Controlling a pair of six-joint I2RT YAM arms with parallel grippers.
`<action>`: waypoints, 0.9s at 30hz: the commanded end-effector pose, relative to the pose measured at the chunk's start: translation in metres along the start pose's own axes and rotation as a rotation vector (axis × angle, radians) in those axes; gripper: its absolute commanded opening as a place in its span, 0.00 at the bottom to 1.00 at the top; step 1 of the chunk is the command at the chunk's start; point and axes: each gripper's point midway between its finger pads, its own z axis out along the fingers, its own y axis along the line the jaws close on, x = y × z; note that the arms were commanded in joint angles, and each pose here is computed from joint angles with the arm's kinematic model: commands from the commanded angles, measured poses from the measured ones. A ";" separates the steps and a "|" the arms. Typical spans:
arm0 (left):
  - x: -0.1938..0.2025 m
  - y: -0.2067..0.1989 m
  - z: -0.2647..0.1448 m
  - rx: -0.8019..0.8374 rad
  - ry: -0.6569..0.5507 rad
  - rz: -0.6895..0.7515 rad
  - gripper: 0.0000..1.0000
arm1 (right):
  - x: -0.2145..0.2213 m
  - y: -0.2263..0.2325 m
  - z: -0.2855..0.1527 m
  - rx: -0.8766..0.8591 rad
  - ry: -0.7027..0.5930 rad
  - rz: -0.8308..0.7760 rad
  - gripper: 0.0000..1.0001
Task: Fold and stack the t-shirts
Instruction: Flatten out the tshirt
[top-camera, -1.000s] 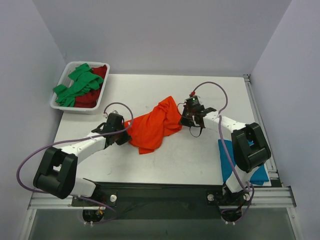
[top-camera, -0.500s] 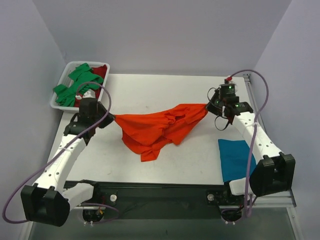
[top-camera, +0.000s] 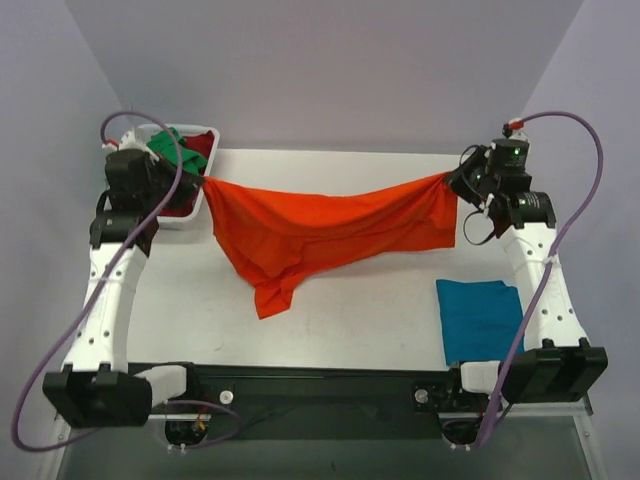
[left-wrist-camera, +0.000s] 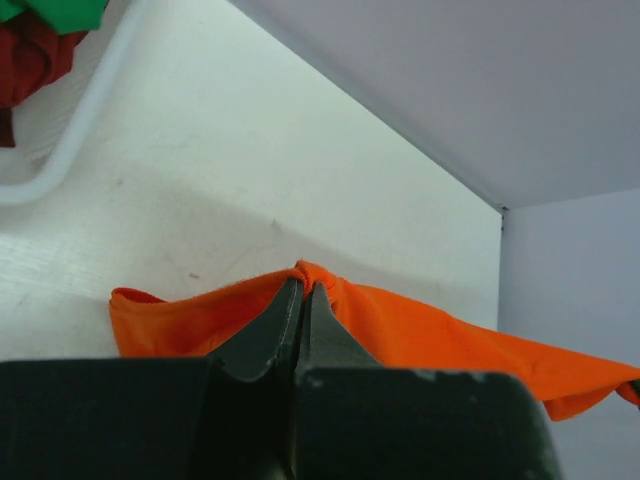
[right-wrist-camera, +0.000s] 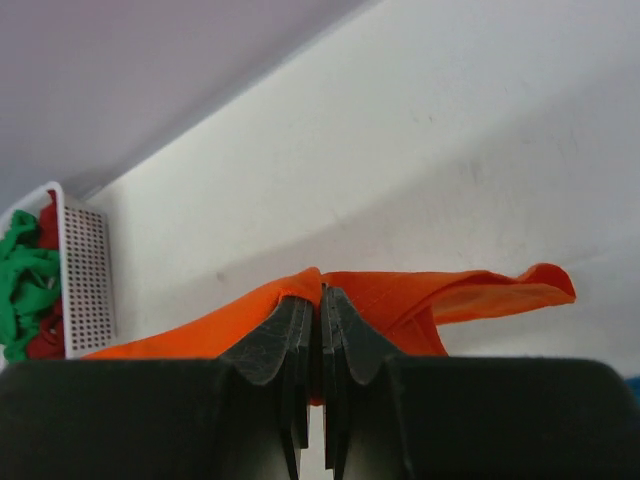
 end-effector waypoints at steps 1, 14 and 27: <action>-0.063 -0.054 0.021 0.183 -0.099 -0.037 0.00 | -0.050 0.028 0.003 -0.100 -0.093 0.066 0.00; -0.116 -0.095 -0.025 0.285 -0.063 -0.019 0.00 | -0.091 0.028 -0.037 -0.173 -0.124 0.112 0.02; 0.056 0.049 0.081 0.049 0.261 -0.148 0.62 | 0.090 -0.075 0.083 0.117 0.350 0.092 0.80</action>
